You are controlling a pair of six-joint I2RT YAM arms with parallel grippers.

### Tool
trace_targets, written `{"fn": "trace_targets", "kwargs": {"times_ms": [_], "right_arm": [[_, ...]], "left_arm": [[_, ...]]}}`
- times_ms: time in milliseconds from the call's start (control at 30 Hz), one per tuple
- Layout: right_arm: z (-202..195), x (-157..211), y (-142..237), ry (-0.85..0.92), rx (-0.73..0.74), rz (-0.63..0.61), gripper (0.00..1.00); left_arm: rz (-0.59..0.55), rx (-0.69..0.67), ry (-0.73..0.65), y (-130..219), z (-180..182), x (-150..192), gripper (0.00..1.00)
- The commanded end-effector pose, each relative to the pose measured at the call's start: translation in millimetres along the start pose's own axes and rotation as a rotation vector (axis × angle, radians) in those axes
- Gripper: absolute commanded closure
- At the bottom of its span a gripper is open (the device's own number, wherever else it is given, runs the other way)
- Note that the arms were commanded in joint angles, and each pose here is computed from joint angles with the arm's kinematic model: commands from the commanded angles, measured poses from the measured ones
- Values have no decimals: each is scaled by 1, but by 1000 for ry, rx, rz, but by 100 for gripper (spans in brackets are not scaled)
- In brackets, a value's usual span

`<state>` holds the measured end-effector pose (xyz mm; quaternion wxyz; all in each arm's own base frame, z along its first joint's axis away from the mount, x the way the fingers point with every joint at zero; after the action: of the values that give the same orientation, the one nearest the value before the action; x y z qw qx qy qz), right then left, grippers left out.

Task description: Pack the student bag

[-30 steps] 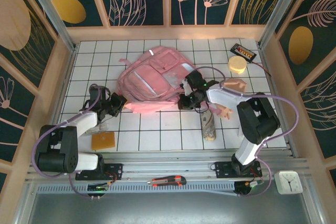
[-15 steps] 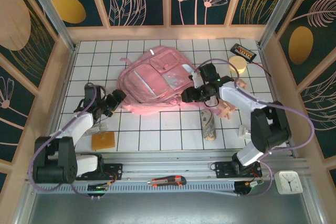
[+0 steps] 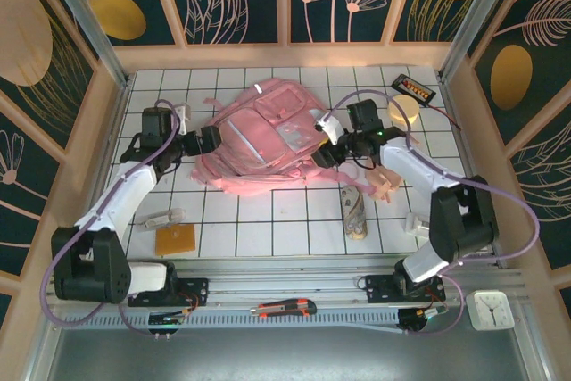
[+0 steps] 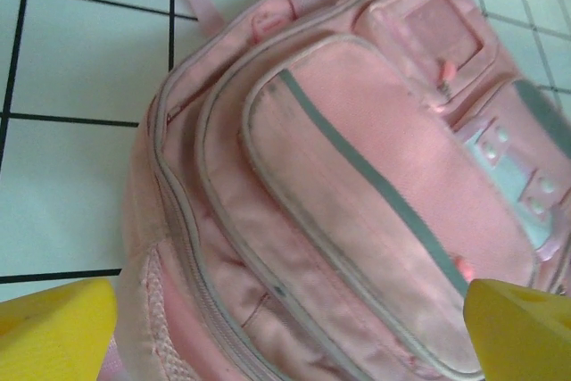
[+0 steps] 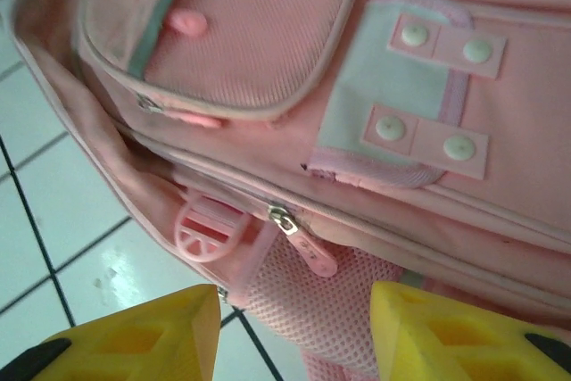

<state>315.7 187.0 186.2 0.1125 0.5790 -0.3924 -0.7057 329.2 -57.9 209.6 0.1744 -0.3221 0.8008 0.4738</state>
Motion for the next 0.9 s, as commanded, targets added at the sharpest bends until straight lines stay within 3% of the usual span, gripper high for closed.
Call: {"fn": "trace_targets", "kwargs": {"times_ms": [0,400,667,867], "right_arm": [[1,9,-13,95,-34,-1,52],[5,27,-58,118,-24,94,56],[-1,25,-81,112,-1,135,58],[-1,26,-85,115,-3,154,59]], "left_arm": [[31,11,-50,-11,-1,0,2],[5,0,-141,-25,-3,-9,8],[98,-53,-219,-52,-14,-13,11],[284,-21,147,-71,-23,-8,14]]}}
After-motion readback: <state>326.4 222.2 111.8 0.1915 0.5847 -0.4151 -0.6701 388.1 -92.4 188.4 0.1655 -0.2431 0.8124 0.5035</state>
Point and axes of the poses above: each hand's point on the last joint's axis, 136 mm out from that joint toward the fingers, its own y axis back along the fingers, its own z axis along the line the jaws close on, x = y × z, the point moved 7 cm from there along y, back along the fingers, and after that the axes turned 8 degrees about y, right-handed, at the moved point
